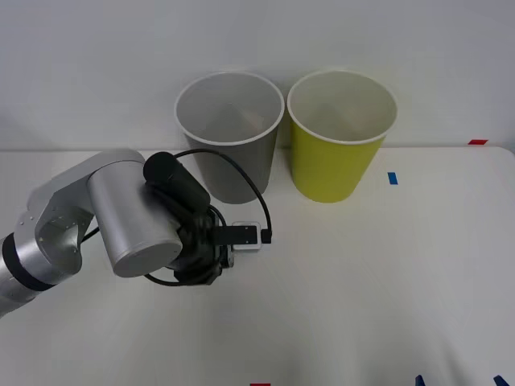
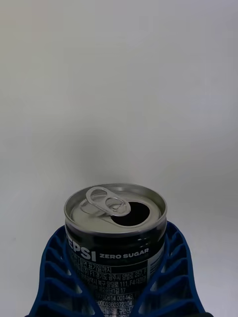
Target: Put cans in the gray bin and PET bottles in the light green bin.
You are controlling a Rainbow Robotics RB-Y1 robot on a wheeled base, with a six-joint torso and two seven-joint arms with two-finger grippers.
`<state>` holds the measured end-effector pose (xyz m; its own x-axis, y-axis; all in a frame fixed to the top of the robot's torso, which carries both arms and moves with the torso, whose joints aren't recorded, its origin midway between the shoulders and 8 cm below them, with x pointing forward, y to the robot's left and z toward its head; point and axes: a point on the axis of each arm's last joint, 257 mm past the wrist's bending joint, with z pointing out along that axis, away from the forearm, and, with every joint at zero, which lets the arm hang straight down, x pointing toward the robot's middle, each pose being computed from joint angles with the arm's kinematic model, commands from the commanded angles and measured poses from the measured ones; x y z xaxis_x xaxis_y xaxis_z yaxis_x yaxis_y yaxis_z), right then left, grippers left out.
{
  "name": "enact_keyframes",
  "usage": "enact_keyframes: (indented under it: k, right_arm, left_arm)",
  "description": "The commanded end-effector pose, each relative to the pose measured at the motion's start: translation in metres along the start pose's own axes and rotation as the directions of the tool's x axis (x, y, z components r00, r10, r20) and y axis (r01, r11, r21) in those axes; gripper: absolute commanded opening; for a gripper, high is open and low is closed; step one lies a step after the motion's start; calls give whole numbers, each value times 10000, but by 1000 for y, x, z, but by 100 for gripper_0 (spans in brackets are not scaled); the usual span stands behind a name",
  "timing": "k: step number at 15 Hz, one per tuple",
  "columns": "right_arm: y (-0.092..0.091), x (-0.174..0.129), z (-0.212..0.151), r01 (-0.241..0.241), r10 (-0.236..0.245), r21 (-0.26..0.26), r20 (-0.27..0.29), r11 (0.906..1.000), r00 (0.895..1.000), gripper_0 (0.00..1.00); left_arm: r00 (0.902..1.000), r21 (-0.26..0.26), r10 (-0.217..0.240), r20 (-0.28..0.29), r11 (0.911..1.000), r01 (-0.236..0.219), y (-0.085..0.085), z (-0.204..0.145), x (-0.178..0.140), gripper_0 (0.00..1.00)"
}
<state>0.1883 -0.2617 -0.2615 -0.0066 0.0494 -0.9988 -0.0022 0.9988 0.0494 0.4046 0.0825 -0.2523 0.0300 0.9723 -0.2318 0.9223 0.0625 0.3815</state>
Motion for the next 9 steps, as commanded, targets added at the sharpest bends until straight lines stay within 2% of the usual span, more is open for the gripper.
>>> enact_keyframes:
  k: [1,2,4,6,8,9]
  right_arm:
    - [0,0,0,0,0,0,0,10000,10000,100]
    - [0,0,0,0,0,0,0,10000,10000,100]
    - [0,0,0,0,0,0,0,10000,10000,100]
    - [0,0,0,0,0,0,0,10000,10000,100]
    - [0,0,0,0,0,0,0,10000,10000,100]
    - [0,0,0,0,0,0,0,10000,10000,100]
  left_arm:
    - [9942,-89,-808,703,9966,816,-15,-17,7,1]
    - [9919,-214,-944,854,9951,965,-14,-24,8,1]
    - [9813,-728,-1447,1270,9853,1547,-7,-43,14,1]
    - [9628,-1105,-2039,1773,9680,2253,-2,-64,21,1]
    - [9493,-1350,-2353,2084,9544,2662,1,-78,25,1]
    - [9378,-1435,-2576,2329,9446,2951,2,-88,26,1]
